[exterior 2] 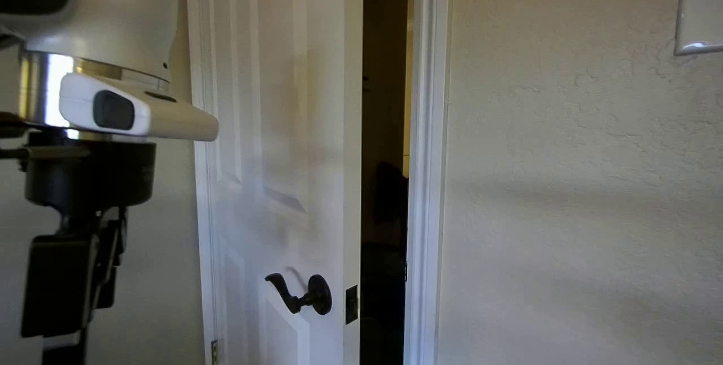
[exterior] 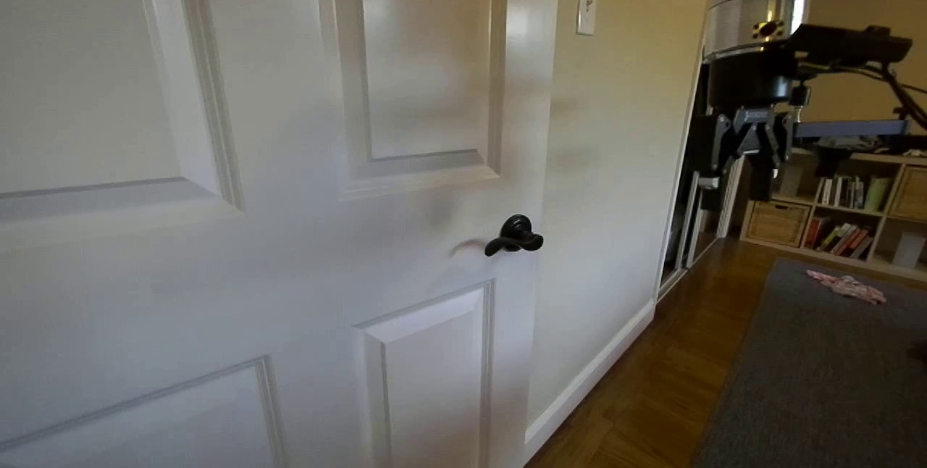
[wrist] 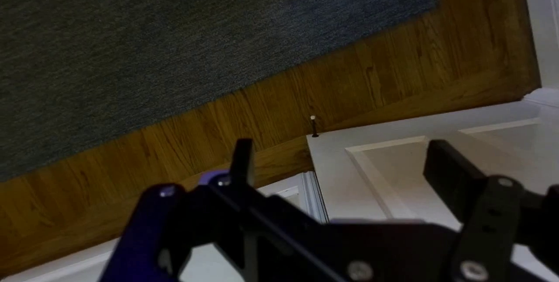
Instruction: Open the door
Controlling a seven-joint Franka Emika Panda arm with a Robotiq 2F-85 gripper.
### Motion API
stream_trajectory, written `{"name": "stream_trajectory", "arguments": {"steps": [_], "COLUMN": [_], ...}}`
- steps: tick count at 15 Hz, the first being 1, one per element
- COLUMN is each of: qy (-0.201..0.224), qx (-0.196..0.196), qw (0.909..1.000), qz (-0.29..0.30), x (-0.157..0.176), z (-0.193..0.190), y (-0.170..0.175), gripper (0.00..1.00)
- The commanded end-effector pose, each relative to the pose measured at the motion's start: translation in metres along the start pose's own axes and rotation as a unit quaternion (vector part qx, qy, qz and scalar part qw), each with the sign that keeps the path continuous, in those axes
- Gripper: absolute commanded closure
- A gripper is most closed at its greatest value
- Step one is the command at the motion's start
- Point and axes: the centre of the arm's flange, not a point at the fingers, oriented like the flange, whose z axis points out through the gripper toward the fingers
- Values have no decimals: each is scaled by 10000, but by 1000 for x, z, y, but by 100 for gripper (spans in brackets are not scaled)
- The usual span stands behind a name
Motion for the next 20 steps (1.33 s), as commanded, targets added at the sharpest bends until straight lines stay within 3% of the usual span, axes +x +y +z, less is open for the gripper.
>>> {"name": "stream_trajectory", "arguments": {"steps": [1,7,11,15,20], "qy": [-30,-63,-91,-38,354], "qx": [4,2,391,894,1065], "qw": [9999,9998,9954,9815,9571], "qz": [102,196,867,1695,2672], "x": [8,27,44,70,104], "z": [3,9,24,33,35], "y": [-9,-21,-41,-71,-103], "gripper": [0,0,0,0,0]}}
